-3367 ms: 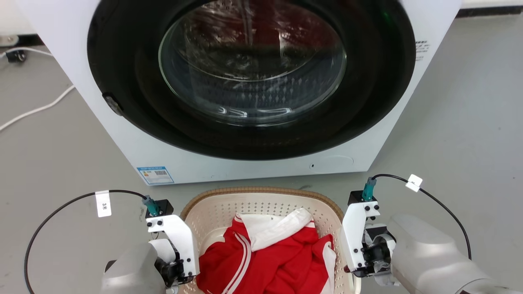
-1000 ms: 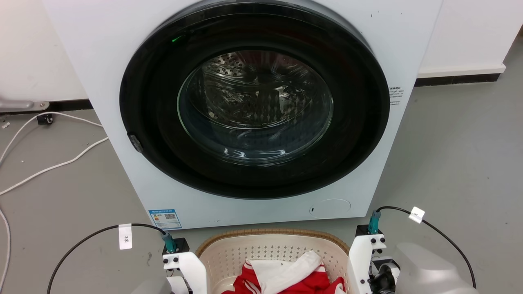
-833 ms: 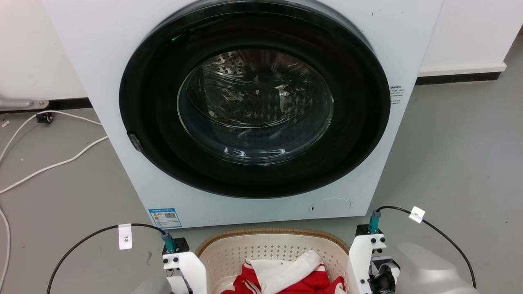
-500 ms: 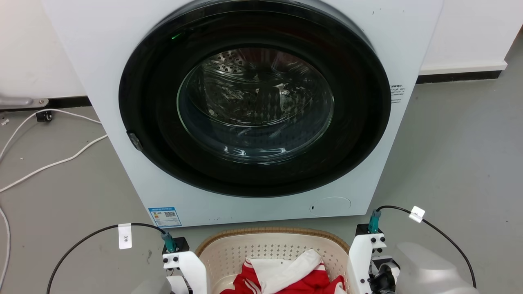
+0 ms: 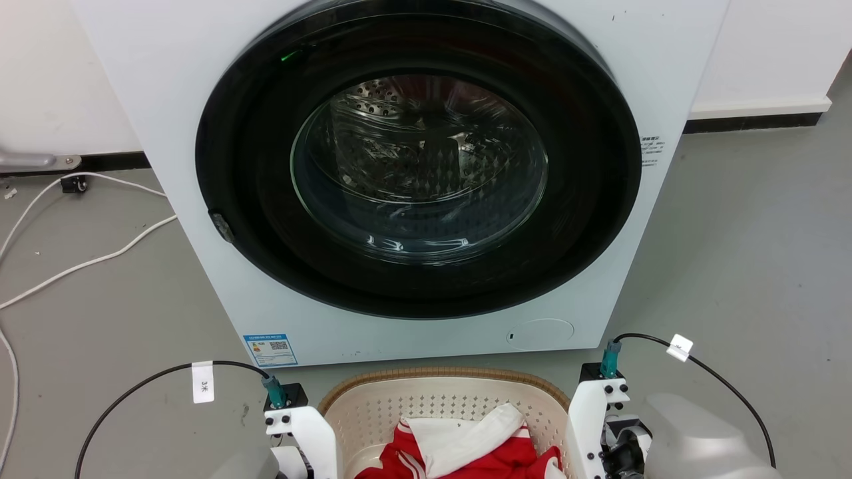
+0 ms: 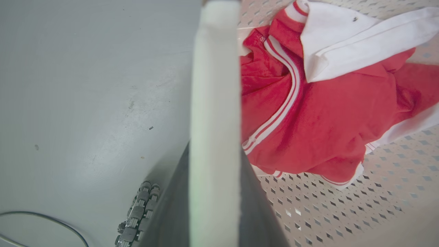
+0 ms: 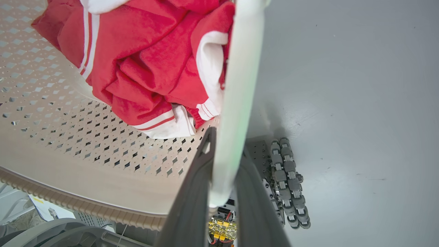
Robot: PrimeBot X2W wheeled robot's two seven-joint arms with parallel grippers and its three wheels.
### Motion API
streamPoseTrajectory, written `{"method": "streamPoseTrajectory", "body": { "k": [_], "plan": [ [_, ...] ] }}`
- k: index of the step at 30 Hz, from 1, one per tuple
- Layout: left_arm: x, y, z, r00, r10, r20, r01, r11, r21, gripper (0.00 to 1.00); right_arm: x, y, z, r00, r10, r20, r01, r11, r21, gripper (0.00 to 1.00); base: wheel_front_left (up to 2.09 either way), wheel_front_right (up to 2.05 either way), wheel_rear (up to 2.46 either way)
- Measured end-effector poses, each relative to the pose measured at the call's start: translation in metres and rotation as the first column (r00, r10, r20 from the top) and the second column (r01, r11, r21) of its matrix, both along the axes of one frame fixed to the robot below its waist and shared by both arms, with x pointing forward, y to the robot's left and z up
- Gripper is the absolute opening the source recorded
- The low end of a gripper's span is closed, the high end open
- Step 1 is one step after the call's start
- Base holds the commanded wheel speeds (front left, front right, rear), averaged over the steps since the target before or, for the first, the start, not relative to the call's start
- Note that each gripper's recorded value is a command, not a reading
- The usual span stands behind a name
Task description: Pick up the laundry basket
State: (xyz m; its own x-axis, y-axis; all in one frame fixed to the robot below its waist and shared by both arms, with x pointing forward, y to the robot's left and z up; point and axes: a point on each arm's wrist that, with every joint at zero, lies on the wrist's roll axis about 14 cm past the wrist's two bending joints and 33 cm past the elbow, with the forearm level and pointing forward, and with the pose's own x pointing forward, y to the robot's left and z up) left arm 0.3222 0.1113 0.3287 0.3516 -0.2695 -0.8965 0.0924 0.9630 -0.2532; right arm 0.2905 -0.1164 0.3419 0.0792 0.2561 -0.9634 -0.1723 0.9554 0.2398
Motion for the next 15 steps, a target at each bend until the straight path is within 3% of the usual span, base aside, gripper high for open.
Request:
{"method": "streamPoseTrajectory", "body": {
  "k": [15],
  "plan": [
    [0.0018, 0.0000, -0.0001, 1.000, 0.005, 0.003, -0.005, 1.000, -0.004, 0.00, 0.0001, 0.0004, -0.0012, 1.000, -0.004, -0.003, 0.004, 1.000, 0.004, 0.00, 0.00, 0.00, 0.00]
  ]
}}
